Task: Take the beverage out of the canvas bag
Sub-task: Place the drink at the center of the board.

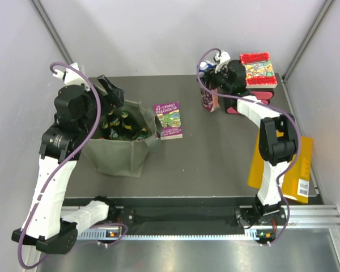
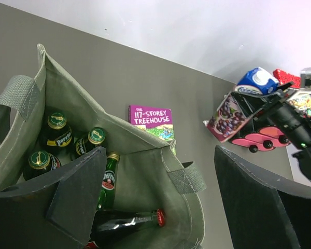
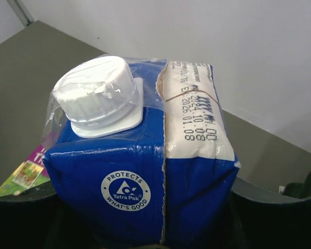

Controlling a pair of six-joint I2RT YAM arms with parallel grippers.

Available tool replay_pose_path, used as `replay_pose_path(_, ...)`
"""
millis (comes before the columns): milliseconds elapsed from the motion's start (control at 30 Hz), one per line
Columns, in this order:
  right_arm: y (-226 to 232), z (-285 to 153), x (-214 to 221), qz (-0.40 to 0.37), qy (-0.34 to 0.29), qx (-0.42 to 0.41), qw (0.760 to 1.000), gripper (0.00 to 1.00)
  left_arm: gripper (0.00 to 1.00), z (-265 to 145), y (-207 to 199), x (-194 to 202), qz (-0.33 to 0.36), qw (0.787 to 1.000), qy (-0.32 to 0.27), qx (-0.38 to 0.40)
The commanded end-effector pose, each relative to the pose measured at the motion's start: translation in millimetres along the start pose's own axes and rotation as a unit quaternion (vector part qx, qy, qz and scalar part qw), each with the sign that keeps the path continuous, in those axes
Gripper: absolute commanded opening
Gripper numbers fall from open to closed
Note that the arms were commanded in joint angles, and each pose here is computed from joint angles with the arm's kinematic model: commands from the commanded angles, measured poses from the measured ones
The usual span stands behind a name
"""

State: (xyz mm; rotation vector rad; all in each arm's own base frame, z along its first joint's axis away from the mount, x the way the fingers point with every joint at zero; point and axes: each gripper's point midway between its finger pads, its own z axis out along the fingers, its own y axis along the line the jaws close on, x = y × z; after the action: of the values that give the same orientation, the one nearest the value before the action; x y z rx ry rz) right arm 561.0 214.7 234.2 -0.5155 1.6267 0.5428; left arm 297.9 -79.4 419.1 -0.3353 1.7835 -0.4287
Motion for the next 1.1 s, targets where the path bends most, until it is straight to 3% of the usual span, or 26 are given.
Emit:
replay_pose_path(0, -3, -21, -188, -0.139, -0.282, 0.031, 0.949, 0.20, 0.89, -2, -4, -11, -0.011, 1.000, -0.022, 0.006)
replay_pose_path(200, -21, -8, -137, -0.152, -0.280, 0.057, 0.946, 0.37, 0.89, 1, -2, -7, -0.015, 1.000, -0.016, 0.001)
replay_pose_path(333, -28, -20, -100, -0.129, -0.247, 0.069, 0.958, 0.57, 0.89, 1, 0, -1, -0.014, 1.000, -0.007, -0.003)
replay_pose_path(733, -19, -62, -87, -0.124, -0.213, 0.057, 0.968, 0.99, 0.89, 10, 3, 16, -0.001, 1.000, 0.023, -0.004)
replay_pose_path(1067, 6, -75, -117, -0.134, -0.200, 0.007, 0.971, 1.00, 0.89, 14, 2, 28, 0.008, 0.999, 0.048, 0.004)
